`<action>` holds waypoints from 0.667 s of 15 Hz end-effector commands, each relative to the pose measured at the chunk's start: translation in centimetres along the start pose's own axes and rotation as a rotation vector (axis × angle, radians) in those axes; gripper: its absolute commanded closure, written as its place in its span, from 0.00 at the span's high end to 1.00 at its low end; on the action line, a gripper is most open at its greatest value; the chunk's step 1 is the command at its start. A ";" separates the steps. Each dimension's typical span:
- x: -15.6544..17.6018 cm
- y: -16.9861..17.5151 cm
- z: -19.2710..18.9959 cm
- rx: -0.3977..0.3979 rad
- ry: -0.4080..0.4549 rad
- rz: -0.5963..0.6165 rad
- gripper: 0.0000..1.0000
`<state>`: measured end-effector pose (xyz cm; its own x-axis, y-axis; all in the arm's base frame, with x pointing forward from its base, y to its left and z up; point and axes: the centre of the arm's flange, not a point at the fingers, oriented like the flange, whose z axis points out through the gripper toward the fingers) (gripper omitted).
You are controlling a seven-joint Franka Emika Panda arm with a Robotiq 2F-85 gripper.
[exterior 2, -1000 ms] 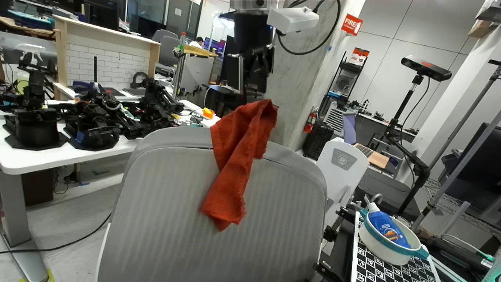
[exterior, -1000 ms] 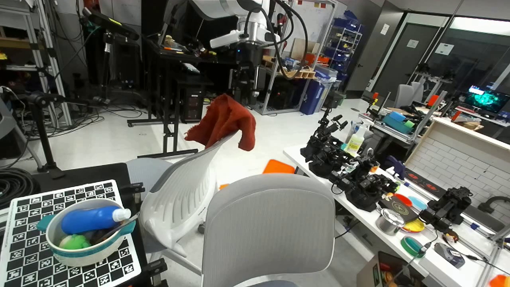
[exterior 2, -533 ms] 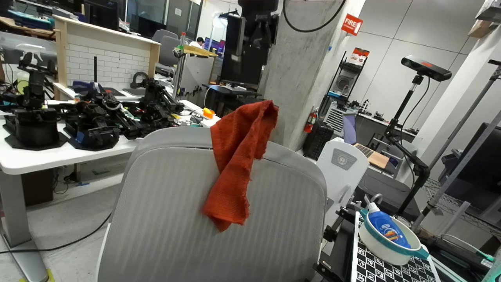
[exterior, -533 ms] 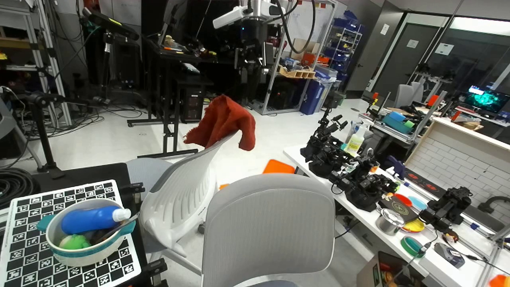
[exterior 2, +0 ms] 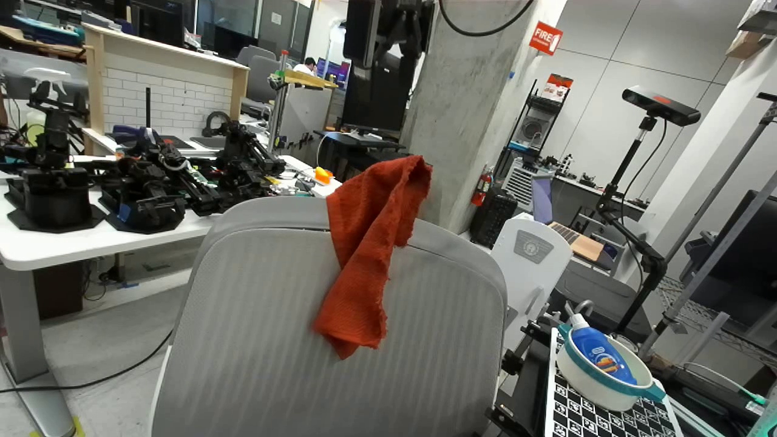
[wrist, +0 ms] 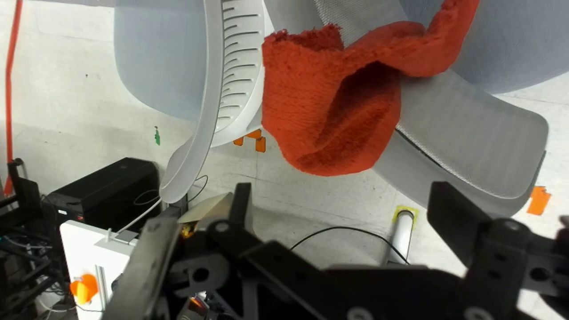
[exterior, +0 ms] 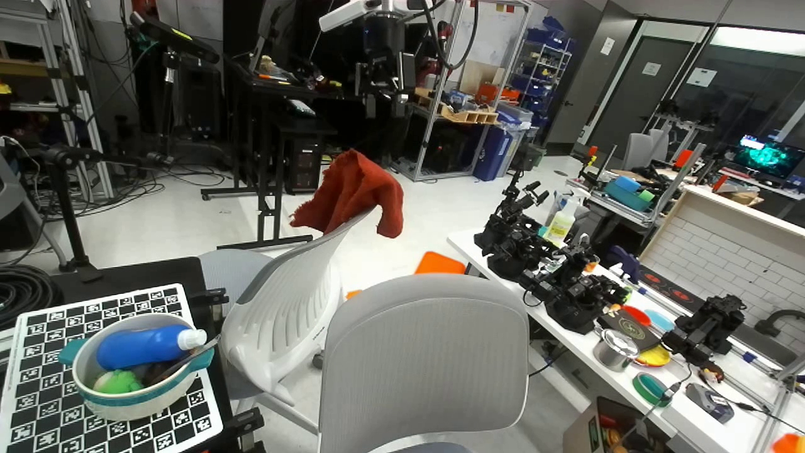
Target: Move the orange towel from the chair on the right to the one on the left
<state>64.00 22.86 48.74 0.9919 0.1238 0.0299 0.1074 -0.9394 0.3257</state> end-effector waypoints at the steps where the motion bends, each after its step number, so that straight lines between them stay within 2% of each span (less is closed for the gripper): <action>1: -2.2 -0.1 0.9 -0.006 0.006 0.021 1.00; 10: -4.0 -0.1 3.4 -0.022 -0.028 0.045 1.00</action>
<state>62.18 22.31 45.45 0.9968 0.0796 -0.0002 0.0750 -0.9379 0.3386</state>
